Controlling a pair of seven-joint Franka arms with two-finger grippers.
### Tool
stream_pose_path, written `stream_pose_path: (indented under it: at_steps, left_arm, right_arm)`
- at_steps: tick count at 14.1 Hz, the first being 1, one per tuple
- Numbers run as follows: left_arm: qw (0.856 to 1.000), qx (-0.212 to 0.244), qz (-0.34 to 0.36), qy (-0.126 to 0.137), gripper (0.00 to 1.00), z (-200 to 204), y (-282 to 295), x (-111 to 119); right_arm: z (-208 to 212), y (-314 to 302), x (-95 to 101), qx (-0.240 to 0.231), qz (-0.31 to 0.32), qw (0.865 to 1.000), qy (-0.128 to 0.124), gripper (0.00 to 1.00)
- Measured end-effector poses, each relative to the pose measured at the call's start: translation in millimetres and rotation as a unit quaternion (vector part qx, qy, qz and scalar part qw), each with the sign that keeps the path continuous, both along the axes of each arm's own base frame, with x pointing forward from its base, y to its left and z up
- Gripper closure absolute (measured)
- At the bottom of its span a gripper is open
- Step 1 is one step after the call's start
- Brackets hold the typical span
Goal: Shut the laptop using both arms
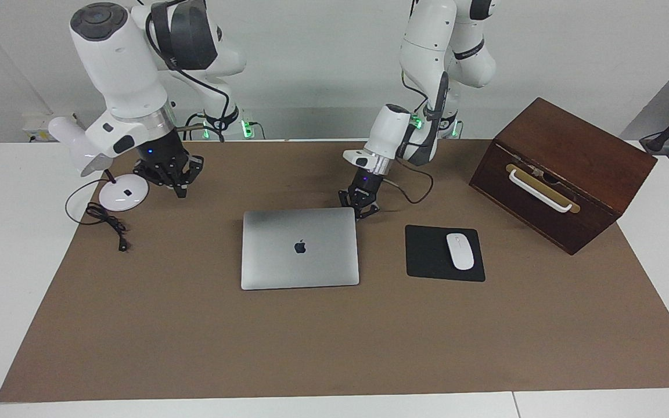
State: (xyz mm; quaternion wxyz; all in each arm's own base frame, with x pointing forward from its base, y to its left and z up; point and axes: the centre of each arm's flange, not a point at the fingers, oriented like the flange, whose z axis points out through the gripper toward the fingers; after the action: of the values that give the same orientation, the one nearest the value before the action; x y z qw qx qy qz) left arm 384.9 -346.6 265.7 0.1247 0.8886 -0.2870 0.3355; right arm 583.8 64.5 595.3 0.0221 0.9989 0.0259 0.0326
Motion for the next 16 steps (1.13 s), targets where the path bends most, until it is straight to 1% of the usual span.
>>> stream_pose_path:
  at_steps: [4,5,6,8,9,11,12,14,15,16]
  left_arm:
    - [0.999,0.020,-0.003,0.047,0.99,16,-4,-5]
    - [0.998,0.021,-0.003,0.055,0.99,24,-3,-5]
    - [0.998,0.021,-0.001,0.061,0.99,34,-2,-4]
    - [0.997,0.022,0.004,0.074,0.99,52,4,-2]
    - [0.996,0.024,0.005,0.081,0.99,61,7,-1]
    - [0.995,0.029,0.009,0.099,0.99,80,15,0]
    - [0.994,0.030,0.011,0.106,0.99,88,19,1]
    - [0.992,0.034,0.014,0.123,0.99,104,27,1]
    - [0.990,0.038,0.017,0.133,0.99,111,33,1]
    - [0.988,0.041,0.021,0.144,0.99,119,40,2]
  right_arm:
    - [26,-27,-13.6,-0.010,-0.010,1.000,-0.011,0.99]
    - [30,-37,-16.2,-0.011,-0.009,1.000,-0.011,0.99]
    - [34,-48,-18.7,-0.011,-0.008,1.000,-0.012,0.93]
    - [39,-62,-23.2,-0.012,-0.010,1.000,-0.011,0.72]
    - [41,-66,-25.2,-0.013,-0.012,1.000,-0.010,0.59]
    - [45,-69,-29.0,-0.013,-0.010,1.000,-0.010,0.40]
    - [47,-69,-30.8,-0.013,-0.010,1.000,-0.009,0.27]
    - [47,-80,-33.8,-0.013,-0.020,1.000,-0.003,0.07]
    - [47,-89,-34.6,-0.013,-0.028,1.000,-0.001,0.00]
    - [47,-99,-35.2,-0.013,-0.037,0.999,-0.001,0.00]
